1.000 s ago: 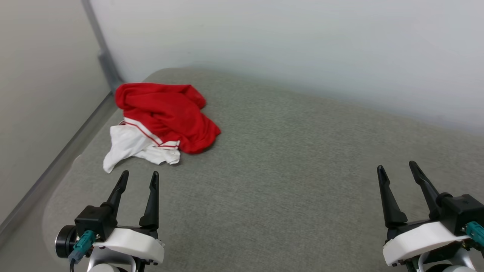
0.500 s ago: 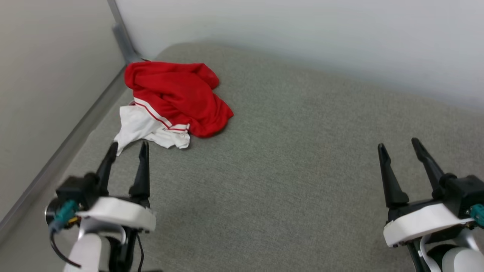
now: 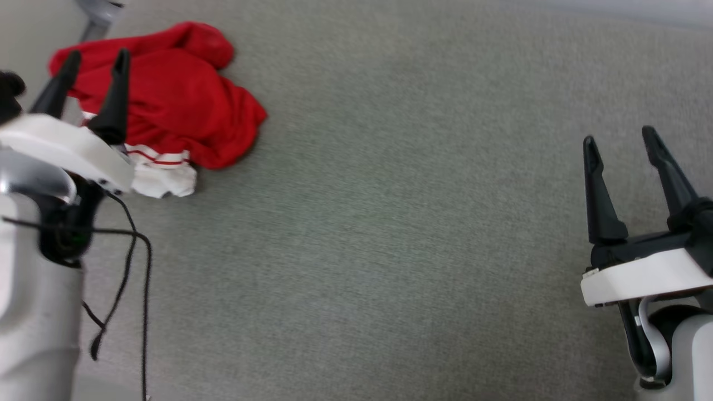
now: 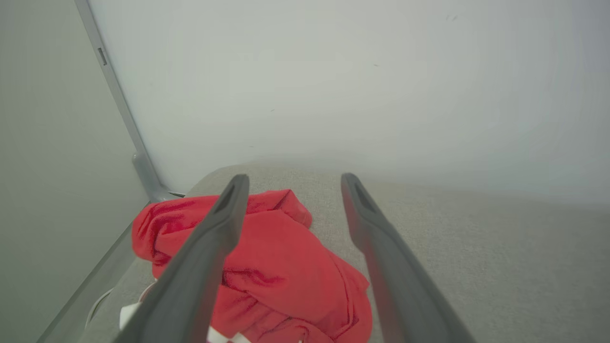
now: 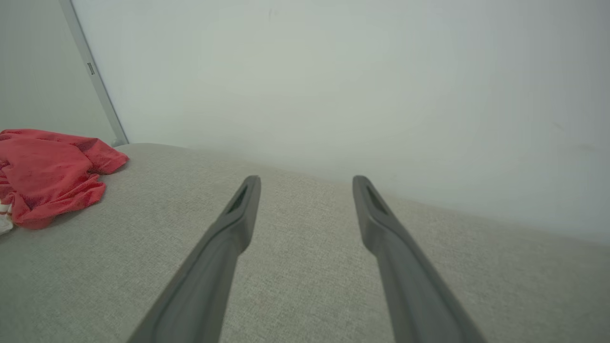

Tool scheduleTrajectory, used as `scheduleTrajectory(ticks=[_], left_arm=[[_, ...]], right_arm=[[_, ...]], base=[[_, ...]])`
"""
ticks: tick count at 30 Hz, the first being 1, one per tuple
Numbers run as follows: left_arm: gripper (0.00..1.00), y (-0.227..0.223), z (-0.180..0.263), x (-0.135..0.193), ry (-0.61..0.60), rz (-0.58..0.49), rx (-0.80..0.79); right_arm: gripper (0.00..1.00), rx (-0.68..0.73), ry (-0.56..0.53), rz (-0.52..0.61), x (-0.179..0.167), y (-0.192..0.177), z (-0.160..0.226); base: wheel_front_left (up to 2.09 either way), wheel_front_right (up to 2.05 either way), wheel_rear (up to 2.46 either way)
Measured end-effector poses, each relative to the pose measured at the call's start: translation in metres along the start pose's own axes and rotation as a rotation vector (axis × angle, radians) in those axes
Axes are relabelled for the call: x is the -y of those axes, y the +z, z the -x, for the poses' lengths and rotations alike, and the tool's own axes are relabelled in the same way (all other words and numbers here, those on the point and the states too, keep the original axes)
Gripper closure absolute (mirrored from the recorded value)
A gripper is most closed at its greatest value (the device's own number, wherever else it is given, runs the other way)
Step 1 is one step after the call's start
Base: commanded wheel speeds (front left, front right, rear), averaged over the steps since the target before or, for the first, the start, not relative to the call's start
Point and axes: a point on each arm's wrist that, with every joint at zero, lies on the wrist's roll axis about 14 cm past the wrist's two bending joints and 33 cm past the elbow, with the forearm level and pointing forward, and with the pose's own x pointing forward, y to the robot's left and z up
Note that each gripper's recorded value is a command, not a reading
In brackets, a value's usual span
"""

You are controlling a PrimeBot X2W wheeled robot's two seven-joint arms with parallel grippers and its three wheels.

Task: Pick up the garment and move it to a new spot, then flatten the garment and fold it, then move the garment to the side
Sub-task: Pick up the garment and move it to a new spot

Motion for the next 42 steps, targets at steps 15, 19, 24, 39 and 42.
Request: scheduleTrajectory(ticks=[15,19,24,39,42], left_arm=[[0.00,-0.163,-0.046,-0.024,0.038,-0.051,-0.858],[0.00,-0.188,-0.035,-0.025,0.071,-0.017,-1.007],[1.00,-0.184,-0.042,-0.025,0.087,-0.012,-0.926],[1.00,-0.024,-0.060,-0.014,0.079,-0.043,-0.122],[1.00,0.011,-0.050,0.001,0.043,-0.050,0.027]], right_arm=[[0.00,-0.105,-0.123,-0.011,0.055,-0.067,0.002],[0.00,-0.121,-0.146,-0.010,0.063,-0.074,0.007],[0.00,-0.112,-0.160,-0.003,0.068,-0.069,0.010],[0.00,0.012,-0.175,-0.012,0.062,-0.001,0.033],[0.00,0.031,-0.184,-0.010,0.061,0.012,0.045]], base=[[0.00,0.00,0.00],[0.00,0.00,0.00],[0.00,0.00,0.00],[0.00,0.00,0.00],[0.00,0.00,0.00]])
